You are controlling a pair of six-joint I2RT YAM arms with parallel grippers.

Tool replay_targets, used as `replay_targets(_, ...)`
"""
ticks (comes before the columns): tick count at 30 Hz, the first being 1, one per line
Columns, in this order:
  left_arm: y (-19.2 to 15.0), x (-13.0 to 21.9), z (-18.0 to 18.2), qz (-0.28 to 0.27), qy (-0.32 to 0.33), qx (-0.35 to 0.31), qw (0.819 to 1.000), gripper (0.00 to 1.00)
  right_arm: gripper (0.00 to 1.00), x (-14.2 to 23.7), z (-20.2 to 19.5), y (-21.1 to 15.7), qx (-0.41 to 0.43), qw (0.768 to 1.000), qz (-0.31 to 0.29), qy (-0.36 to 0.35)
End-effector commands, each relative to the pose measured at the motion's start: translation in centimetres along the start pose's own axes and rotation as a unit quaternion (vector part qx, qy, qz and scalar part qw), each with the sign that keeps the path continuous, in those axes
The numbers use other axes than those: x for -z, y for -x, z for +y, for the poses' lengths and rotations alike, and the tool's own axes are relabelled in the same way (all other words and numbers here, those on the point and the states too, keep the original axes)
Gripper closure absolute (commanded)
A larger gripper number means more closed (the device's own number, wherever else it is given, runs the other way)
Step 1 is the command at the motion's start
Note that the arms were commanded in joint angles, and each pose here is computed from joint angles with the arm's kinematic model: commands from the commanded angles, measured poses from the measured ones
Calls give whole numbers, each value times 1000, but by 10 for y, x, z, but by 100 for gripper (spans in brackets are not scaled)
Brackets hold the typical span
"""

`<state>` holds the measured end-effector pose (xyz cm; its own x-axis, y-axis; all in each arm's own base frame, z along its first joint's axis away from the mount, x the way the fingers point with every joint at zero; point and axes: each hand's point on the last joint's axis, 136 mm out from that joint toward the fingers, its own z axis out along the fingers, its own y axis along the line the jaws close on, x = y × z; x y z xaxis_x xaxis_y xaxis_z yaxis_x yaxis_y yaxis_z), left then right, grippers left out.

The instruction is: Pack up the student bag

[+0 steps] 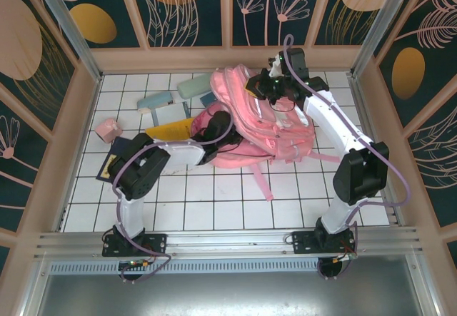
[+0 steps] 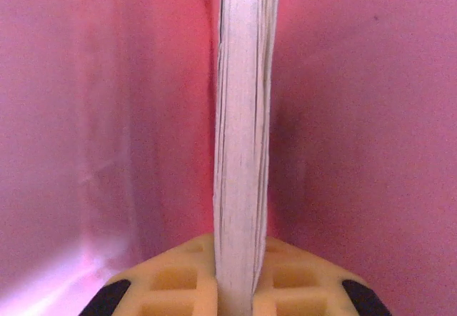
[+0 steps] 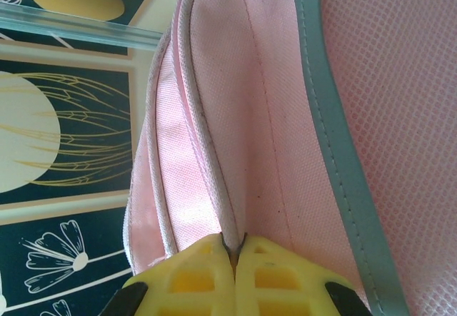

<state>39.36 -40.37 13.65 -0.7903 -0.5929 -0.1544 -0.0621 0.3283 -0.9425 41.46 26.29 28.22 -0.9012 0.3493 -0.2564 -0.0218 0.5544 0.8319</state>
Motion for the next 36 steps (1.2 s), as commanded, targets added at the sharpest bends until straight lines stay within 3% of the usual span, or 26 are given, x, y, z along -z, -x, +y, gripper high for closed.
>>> replay_targets(1, -2, -20, -20, -25, -10, 2, 1000, 100, 100, 32, 74, 16, 65, 991, -41, 107)
replay_targets(3, -11, -34, -14, -15, 6, -2, 1000, 100, 100, 31, 73, 16, 65, 991, -41, 106)
replay_targets(6, -19, -48, -9, -1, 26, -13, 1000, 86, 100, 30, 68, 16, 64, 992, -41, 101)
replay_targets(8, -20, -46, -6, 0, 29, -18, 999, 71, 100, 30, 64, 16, 65, 992, -43, 97)
replay_targets(11, -17, -37, -6, -8, 43, -39, 998, 38, 100, 34, 54, 20, 66, 993, -51, 86)
replay_targets(13, -14, -29, -6, -12, 53, -60, 997, 23, 100, 36, 43, 23, 63, 993, -57, 78)
replay_targets(15, -12, -21, -6, -12, 65, -77, 995, 16, 100, 39, 34, 25, 61, 994, -62, 72)
replay_targets(20, 4, 11, -5, -26, 105, -117, 987, 6, 100, 46, 12, 27, 62, 994, -74, 55)
replay_targets(28, 30, 87, 18, -42, 171, -145, 974, 5, 100, 55, -51, 26, 50, 995, -87, -13)
replay_targets(34, 39, 150, 41, -66, 216, -164, 960, 6, 100, 50, -93, 7, 52, 994, -79, -60)
replay_targets(36, 47, 166, 49, -78, 233, -173, 954, 1, 100, 44, -107, -2, 52, 994, -70, -70)
